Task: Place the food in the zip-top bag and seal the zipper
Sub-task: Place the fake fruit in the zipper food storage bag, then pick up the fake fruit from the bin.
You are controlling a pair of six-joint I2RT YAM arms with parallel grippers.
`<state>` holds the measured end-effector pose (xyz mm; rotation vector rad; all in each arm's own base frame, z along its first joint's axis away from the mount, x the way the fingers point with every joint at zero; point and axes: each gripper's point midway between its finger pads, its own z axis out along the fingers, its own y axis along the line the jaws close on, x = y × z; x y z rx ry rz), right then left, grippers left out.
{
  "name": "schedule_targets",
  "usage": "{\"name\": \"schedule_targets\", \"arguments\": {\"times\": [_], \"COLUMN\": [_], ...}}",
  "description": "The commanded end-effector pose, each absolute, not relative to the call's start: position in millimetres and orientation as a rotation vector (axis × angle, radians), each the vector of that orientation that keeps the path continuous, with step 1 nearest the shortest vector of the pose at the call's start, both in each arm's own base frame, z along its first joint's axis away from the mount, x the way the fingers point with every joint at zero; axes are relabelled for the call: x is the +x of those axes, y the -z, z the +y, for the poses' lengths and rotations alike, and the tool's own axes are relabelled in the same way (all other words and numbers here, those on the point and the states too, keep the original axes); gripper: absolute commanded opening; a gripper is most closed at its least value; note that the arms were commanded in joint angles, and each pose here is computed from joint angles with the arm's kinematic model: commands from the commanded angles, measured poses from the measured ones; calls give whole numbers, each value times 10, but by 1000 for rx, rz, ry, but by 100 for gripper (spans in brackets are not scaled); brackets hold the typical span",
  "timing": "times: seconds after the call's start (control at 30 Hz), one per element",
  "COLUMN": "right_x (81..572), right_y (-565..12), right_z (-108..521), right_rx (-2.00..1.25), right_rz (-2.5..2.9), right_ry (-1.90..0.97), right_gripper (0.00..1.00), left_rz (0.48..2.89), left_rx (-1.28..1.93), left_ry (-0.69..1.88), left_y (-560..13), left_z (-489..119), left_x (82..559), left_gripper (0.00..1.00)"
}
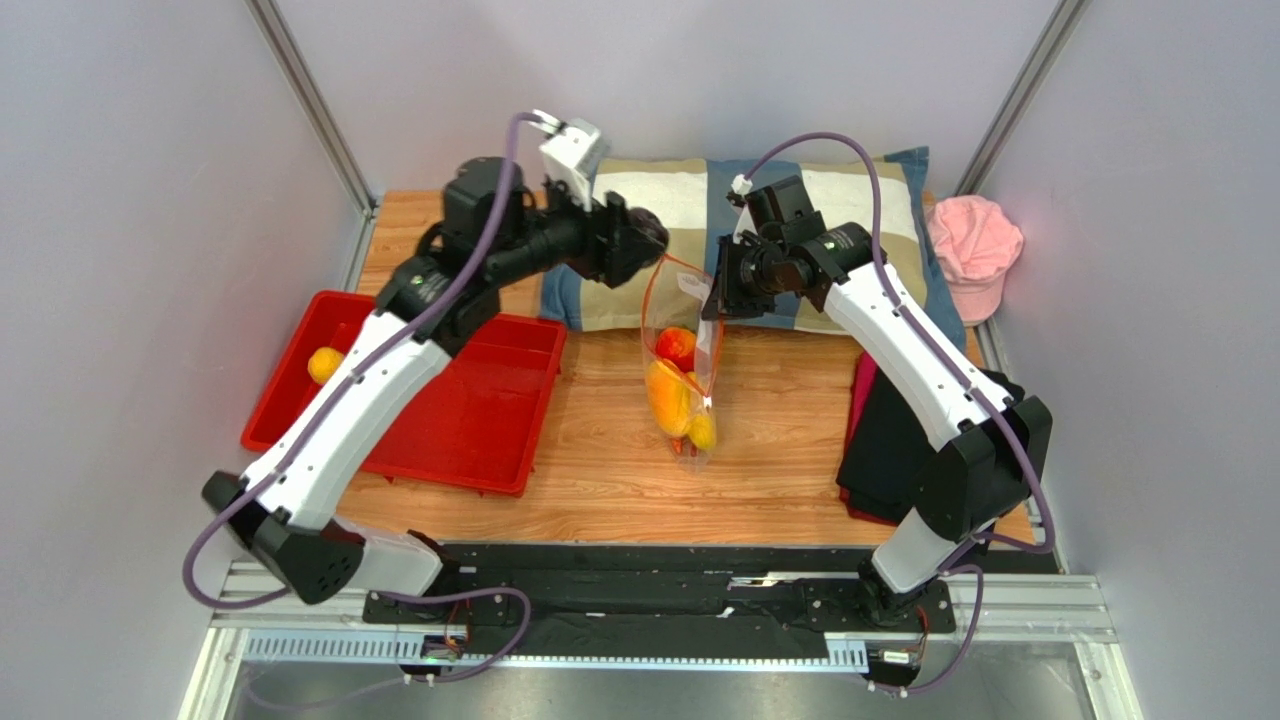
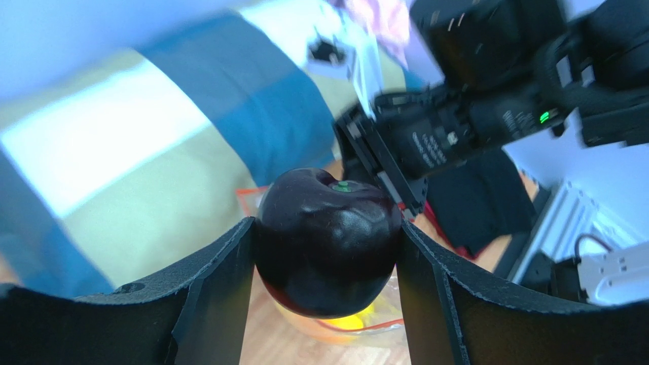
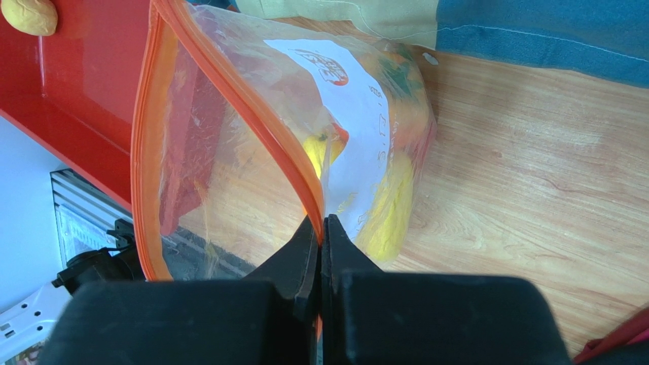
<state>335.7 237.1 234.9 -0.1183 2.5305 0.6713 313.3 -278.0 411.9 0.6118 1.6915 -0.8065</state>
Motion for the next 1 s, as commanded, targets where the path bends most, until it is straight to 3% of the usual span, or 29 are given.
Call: {"name": "schedule_targets", "arguments": {"times": [0.0, 0.1, 0.2, 0.23, 0.37, 0.53, 0.7, 0.97], "right_x": [3466, 3470, 3463, 3462, 3448, 3453, 3460, 3492], "right_y": [-2577, -2577, -2576, -2570, -2550, -2567, -2563, -2540], "right_z": [2422, 2415, 2413, 2411, 2402, 2395, 2400, 2429], "right_rx": [-123, -125, -125, -127, -125, -134, -142, -149], "right_rz": [2452, 2451, 2451, 2452, 2458, 2450, 2450, 2456], "right_ry": [-702, -700, -697, -696, -692, -688, -683, -691], "right_gripper": [0, 0, 0, 0, 0, 0, 0, 0], "left_rz": [1869, 1949, 2004, 2008, 1922, 1933, 2139, 2501], "left_rx": [684, 713, 732, 738, 723, 579, 530, 658], "left_ry": [848, 877, 835, 814, 850, 699, 575, 29], "left_y": [-3515, -3277, -3207, -3220, -3559, -3625, -2972, -2096], "left_z": [-3154, -3289, -3290, -3269, -2952, -1851, -755, 977], "left_x": [3085, 3065, 3125, 3147, 3141, 3393, 3354, 3236], "left_gripper": [53, 60, 81, 99, 99, 99, 99, 94]}}
